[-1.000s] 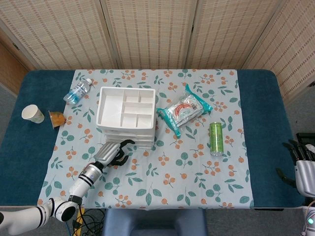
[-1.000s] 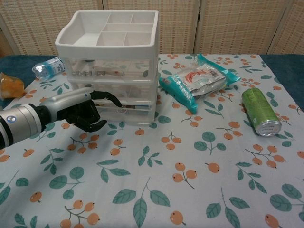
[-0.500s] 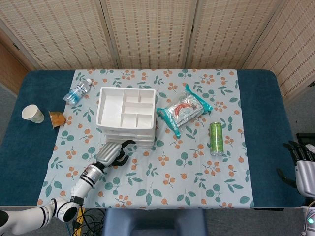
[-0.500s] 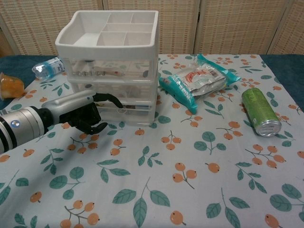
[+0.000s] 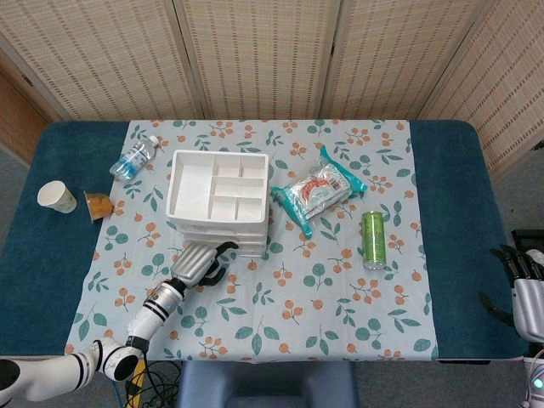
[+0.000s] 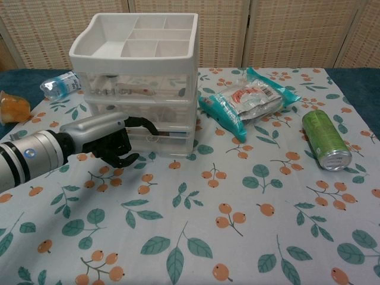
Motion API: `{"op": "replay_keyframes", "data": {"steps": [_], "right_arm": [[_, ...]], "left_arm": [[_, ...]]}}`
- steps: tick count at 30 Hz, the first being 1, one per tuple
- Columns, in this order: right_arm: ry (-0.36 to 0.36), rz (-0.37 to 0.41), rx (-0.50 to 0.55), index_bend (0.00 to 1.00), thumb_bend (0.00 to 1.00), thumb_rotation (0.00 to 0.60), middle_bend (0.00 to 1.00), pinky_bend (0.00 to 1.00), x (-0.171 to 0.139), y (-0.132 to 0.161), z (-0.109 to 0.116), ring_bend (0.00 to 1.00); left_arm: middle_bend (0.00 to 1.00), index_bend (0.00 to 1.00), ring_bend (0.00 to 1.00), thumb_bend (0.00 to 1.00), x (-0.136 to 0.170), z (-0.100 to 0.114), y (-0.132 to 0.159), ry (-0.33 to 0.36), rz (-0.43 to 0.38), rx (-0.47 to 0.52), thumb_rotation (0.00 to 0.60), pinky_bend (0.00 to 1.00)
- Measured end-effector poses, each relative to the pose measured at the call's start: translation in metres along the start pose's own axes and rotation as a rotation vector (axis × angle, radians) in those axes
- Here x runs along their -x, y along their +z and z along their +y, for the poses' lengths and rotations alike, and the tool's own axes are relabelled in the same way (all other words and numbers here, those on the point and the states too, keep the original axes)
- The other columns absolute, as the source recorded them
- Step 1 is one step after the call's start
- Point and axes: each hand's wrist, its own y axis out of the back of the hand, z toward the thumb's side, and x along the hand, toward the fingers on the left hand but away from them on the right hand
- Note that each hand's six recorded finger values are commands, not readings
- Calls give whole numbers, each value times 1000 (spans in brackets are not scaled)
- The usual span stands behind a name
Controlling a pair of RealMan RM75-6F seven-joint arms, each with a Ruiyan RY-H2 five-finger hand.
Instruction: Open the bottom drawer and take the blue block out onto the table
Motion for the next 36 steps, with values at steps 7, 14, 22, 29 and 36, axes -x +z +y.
{"op": "replay_keyframes", "data": {"steps": [7,14,22,29,36], "right_arm": [[2,-2,-1,164,267,600,153,215,0,-1,0,201],[3,-3,0,163,267,600,153,215,1,-1,-1,201],[3,-4,1,164,267,600,153,215,1,-2,-1,201],[3,-2,3,163,267,600,153,215,0,-1,-1,204],[2,-4,5,163,268,600,153,215,-1,-2,-1,204]], "left_arm": [[966,274,1000,479,-1,-1,3,-22,6,-5,600,1000],[966,302,1000,479,-1,1,6,-25,2,-3,600,1000],[966,330,1000,479,6,1,10,-50,-5,-12,600,1000],[965,327,1000,479,15,0,16,-83,-20,-25,600,1000],[965,342,1000,479,23,0,23,-119,-34,-44,600,1000]]}}
